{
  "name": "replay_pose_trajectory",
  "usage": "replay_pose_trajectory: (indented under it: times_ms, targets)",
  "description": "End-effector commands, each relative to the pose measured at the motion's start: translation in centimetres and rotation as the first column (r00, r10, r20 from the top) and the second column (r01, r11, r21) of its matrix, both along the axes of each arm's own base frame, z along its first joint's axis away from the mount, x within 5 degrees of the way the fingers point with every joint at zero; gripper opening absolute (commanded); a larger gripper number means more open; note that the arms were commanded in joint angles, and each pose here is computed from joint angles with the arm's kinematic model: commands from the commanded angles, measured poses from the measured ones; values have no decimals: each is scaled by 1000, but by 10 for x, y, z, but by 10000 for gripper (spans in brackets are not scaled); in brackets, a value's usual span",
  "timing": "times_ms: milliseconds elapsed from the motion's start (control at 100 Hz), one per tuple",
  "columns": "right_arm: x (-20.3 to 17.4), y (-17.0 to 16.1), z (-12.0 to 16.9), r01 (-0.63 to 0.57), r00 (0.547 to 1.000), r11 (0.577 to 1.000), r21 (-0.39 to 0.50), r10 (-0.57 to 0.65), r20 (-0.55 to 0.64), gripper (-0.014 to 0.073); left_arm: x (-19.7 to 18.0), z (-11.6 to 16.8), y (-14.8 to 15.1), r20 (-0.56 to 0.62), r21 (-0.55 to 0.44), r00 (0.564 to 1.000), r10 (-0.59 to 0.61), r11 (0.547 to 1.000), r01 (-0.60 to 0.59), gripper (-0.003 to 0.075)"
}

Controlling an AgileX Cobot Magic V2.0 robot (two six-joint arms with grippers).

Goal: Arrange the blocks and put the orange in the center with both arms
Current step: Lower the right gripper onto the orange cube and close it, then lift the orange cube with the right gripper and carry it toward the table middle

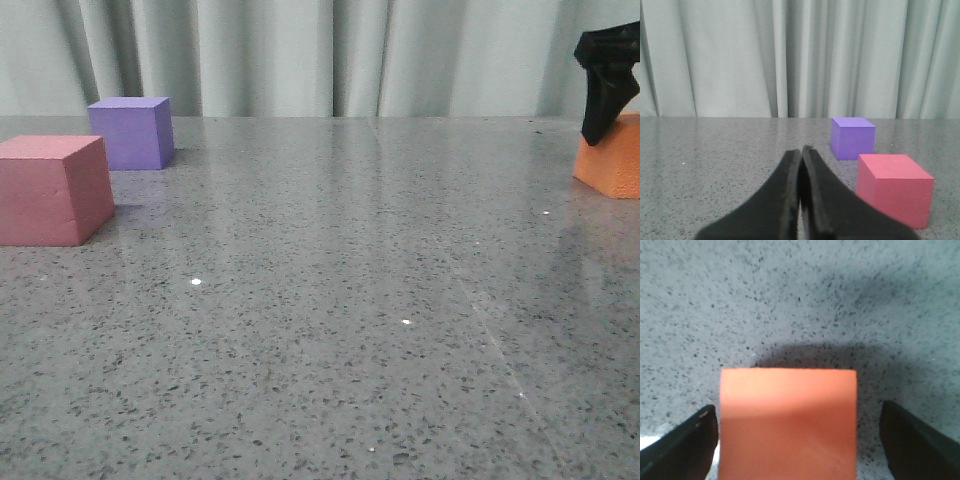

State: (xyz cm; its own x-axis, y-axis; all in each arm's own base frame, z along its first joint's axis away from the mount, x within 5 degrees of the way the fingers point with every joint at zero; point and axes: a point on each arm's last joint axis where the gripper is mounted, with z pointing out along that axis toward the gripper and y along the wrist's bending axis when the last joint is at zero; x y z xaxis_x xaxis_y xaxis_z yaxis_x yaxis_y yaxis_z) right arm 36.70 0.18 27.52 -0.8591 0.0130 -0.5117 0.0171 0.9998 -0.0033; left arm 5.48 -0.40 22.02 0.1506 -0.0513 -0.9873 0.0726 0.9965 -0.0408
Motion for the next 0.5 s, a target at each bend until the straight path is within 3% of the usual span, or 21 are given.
replay_pose_trajectory:
  times_ms: [0,120,380,490]
  targets:
    - [4,-2,21,-7,994,1000,-9,7,105,645,-1,-10,-1,53,-7,999,-11,1000,12,-13]
    - [6,-2,15,-7,996,1000,-9,7,89,616,-1,-10,-1,53,-7,999,-11,1000,12,-13]
    - [8,-2,12,-7,997,1000,-8,7,77,318,-1,-10,-1,53,-7,999,-11,1000,12,-13]
    - [9,-2,12,-6,996,1000,-6,6,90,272,-1,-10,-1,53,-7,999,-11,1000,12,-13]
